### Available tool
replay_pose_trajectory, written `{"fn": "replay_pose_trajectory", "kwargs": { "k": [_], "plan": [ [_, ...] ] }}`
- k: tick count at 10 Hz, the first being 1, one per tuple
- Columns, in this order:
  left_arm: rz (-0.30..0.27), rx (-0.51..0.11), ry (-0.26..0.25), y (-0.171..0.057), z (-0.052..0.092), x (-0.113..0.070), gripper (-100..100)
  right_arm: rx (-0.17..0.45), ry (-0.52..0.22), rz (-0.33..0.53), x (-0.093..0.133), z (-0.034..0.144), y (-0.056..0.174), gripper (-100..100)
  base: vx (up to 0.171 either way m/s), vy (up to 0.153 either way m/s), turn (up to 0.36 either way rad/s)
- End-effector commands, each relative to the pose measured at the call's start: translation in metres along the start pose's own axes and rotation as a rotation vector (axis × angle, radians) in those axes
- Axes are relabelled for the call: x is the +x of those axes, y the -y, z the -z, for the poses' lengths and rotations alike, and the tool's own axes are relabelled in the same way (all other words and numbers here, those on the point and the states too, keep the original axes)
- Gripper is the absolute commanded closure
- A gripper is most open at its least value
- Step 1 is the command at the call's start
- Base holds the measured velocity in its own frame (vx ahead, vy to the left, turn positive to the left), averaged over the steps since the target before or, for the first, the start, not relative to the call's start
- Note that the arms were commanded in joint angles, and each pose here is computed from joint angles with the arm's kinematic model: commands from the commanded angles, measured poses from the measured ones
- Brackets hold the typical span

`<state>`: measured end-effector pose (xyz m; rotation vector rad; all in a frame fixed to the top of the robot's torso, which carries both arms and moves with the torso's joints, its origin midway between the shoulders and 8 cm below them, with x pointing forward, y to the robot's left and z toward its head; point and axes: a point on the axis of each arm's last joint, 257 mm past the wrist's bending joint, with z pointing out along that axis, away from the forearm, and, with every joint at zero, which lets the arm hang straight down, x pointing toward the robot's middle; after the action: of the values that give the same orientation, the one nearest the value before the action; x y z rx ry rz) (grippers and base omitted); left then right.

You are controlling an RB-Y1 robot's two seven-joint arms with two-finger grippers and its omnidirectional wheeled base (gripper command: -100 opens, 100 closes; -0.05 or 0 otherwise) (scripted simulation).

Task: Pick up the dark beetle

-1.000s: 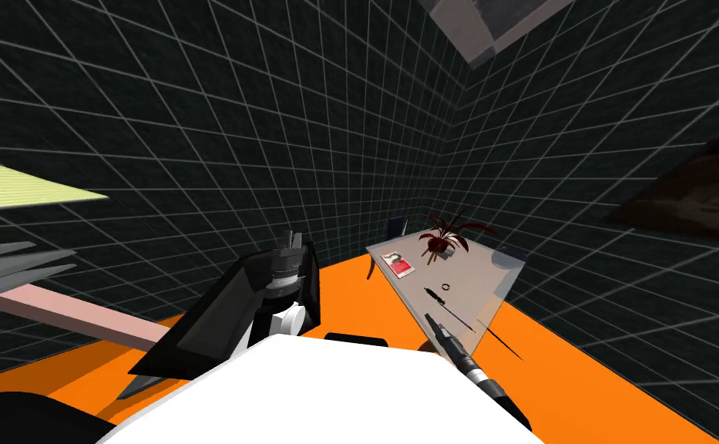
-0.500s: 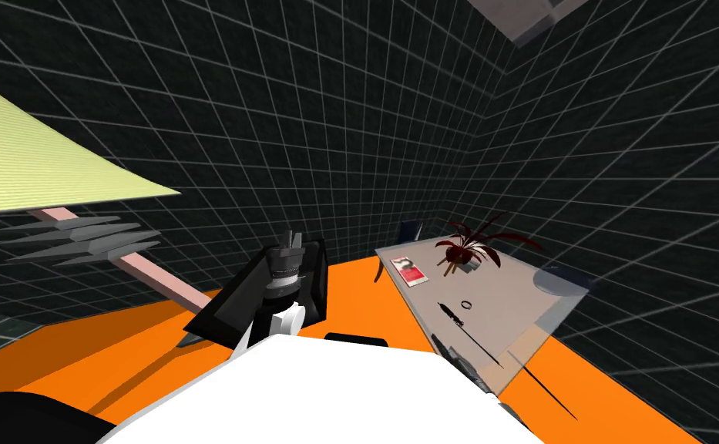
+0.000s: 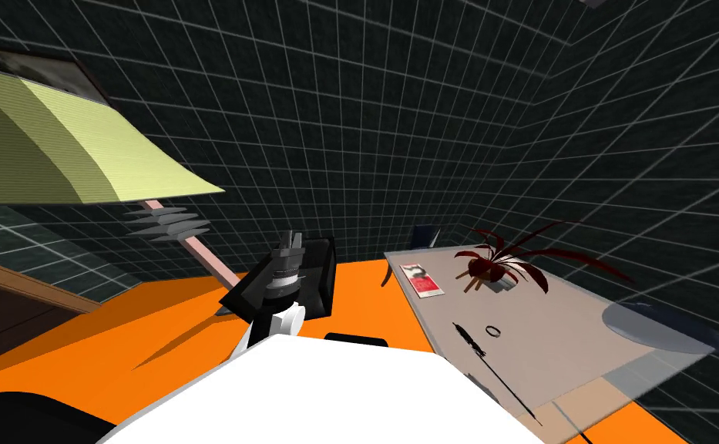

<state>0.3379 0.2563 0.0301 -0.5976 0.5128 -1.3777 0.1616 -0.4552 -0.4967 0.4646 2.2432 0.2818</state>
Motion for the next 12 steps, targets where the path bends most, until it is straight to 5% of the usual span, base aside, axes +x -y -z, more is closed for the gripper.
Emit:
{"fn": "replay_pose_trajectory", "kwargs": {
  "k": [1,12],
  "plan": [
    [0.000,0.000,0.000,0.000,0.000,0.000,0,0.033,-0.030,0.020,0.011,0.006,0.015,-100,0.016,-0.037,0.145],
    [0.000,0.000,0.000,0.000,0.000,0.000,0,0.207,-0.239,0.205,0.065,0.042,0.104,-100,0.014,-0.039,0.166]
  ]
}}
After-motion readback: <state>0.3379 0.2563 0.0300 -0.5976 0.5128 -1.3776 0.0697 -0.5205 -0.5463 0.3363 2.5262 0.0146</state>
